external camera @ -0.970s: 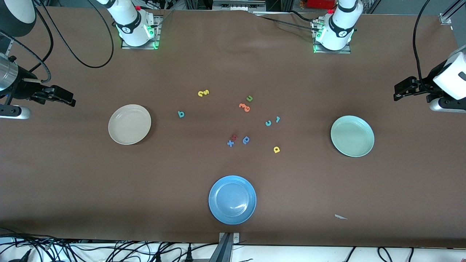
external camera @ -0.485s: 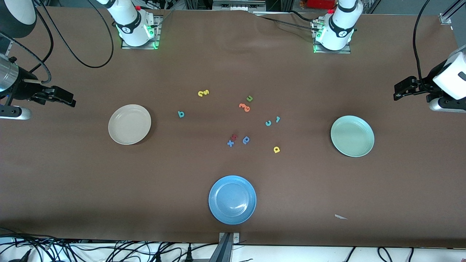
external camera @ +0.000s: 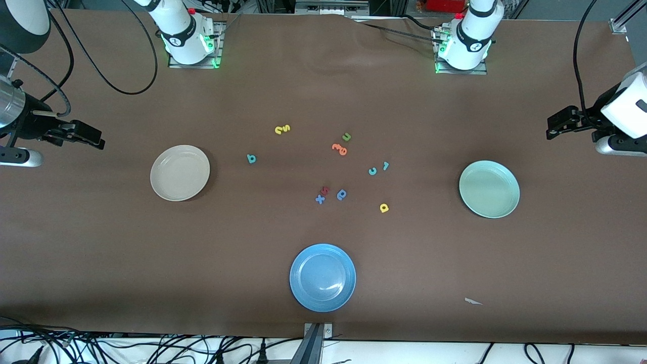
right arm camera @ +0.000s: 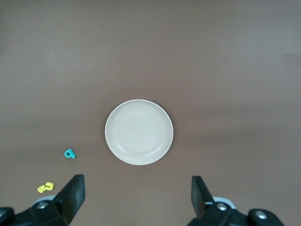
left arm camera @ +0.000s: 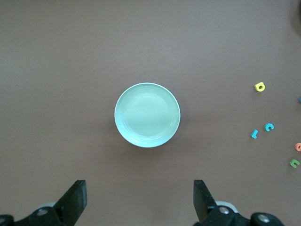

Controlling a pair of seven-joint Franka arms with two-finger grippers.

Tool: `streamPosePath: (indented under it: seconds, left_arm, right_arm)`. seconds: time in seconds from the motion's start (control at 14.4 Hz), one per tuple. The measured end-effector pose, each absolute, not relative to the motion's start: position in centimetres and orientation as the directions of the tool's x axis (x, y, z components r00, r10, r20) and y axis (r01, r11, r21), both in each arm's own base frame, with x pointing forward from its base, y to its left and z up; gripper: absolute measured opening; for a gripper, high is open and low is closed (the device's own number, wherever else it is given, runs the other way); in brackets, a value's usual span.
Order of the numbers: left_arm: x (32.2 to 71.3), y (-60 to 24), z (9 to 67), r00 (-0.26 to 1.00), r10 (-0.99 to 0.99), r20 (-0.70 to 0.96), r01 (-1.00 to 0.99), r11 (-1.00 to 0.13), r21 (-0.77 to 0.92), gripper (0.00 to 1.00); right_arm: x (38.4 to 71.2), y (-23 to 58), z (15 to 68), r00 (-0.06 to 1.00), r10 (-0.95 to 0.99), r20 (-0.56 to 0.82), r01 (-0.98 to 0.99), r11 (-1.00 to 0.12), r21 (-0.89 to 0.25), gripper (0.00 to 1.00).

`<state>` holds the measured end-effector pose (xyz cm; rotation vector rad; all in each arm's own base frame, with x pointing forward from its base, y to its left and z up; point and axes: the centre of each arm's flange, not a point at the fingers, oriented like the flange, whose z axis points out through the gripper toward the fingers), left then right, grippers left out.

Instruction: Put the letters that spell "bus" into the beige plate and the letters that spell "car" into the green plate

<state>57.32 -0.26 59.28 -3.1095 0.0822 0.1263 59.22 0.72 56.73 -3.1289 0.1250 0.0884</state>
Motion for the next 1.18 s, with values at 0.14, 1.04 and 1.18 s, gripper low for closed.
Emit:
streamPosePath:
  seconds: [0.14, 1.04, 1.18]
  left_arm:
    - [57.31, -0.26, 59.27, 0.995, -0.052, -0.083, -0.054, -0.998, -0.026, 1.00]
    - [57.29, -0.25, 59.24, 0.995, -0.052, -0.085, -0.054, -0.998, -0.026, 1.00]
    - [57.29, -0.25, 59.24, 0.995, -0.052, -0.085, -0.054, -0.998, -0.026, 1.00]
  right_arm:
    - [59.24, 0.59, 56.69, 0.995, -0.082, -0.057, -0.082, -0.997, -0.006, 1.00]
    - [59.26, 0.37, 56.67, 0.995, -0.086, -0.057, -0.086, -0.996, -0.006, 1.00]
    - [59.26, 0.36, 56.67, 0.995, -0.086, -0.057, -0.086, -0.996, -0.006, 1.00]
